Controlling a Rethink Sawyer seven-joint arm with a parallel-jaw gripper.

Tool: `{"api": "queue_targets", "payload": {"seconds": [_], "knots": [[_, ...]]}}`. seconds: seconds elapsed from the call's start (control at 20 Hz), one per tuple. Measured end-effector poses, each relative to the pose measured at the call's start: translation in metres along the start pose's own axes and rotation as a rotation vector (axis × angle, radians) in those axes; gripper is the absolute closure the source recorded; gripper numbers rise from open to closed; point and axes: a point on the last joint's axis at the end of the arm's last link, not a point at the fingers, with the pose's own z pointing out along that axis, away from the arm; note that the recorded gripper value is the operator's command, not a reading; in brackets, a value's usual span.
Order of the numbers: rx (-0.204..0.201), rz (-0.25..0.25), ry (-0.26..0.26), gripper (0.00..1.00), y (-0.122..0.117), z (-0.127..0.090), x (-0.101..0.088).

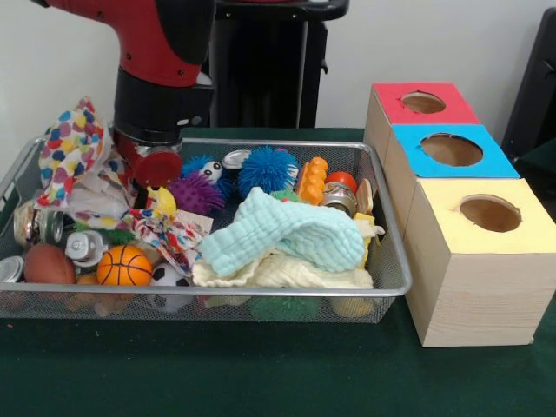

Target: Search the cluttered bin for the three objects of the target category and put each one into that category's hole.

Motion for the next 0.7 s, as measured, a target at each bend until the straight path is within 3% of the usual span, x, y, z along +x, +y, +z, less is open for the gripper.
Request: {"api": "queue_targets", "payload": {"seconds": [0.35,0.7], "knots": [[-0.036,0.037,0.036,1.0,0.019,-0.016,0.014],[-0.042,0.046,0.067,1.0,0.04,-0.035,0.037]]}}
